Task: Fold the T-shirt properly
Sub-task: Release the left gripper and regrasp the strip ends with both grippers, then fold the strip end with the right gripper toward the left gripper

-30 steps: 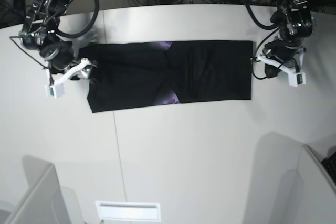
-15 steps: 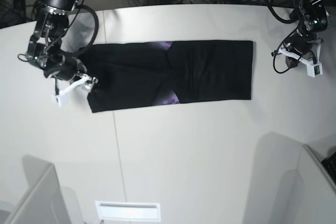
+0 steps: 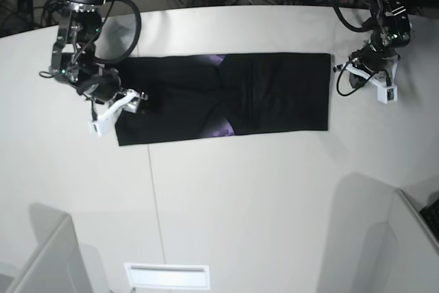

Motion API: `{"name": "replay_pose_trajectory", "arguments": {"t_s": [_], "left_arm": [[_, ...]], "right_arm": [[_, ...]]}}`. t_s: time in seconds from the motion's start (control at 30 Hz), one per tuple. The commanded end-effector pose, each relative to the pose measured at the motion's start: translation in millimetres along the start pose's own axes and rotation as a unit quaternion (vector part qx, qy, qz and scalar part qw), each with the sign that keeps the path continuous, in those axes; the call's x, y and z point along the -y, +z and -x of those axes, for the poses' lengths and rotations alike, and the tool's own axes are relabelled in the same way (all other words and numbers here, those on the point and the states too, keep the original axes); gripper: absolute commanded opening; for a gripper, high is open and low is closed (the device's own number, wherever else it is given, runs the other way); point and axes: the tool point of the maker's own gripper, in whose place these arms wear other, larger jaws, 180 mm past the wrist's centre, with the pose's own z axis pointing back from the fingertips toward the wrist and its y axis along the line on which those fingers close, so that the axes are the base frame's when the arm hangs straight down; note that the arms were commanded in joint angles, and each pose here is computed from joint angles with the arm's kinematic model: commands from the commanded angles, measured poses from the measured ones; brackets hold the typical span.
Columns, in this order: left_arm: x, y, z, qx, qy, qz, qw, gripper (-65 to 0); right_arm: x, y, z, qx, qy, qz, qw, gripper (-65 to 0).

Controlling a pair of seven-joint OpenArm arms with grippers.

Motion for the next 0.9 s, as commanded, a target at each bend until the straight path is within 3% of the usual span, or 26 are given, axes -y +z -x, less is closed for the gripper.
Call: {"name": "replay_pose_trajectory", "arguments": {"t_s": [0.0,0.1,0.17,0.27,0.63,0.87], "left_arm": [[0,-2,-7,0.014,-0.007,0.001,1.0,-65.0],[8,-13,10,0.001,-0.007,0.012,1.0,-65.0],[13,-17,16,-0.004,-0.009,0.019,1.0,-65.0],[22,-20,20,-0.009,-0.015,0.029,0.999,-65.0],[79,-33,32,-0.034,-0.058,0.094,0.993,-65.0],[85,-36,22,-0.025,-0.058,0.098,0.993,-65.0]], "right_arm": [[11,2,11,-0.029,0.004,0.025,0.9993,-22.5],[12,2,11,-0.03,0.004,0.026,0.9992,-27.2],[13,2,12,-0.029,0.003,0.027,0.9992,-39.6],[12,2,8,-0.025,0.005,0.026,0.9993,-64.4],[-1,10,-21,0.006,0.014,0.03,0.9994,-65.0],[-57,11,-30,0.014,0.077,0.009,0.9969,-65.0]]}}
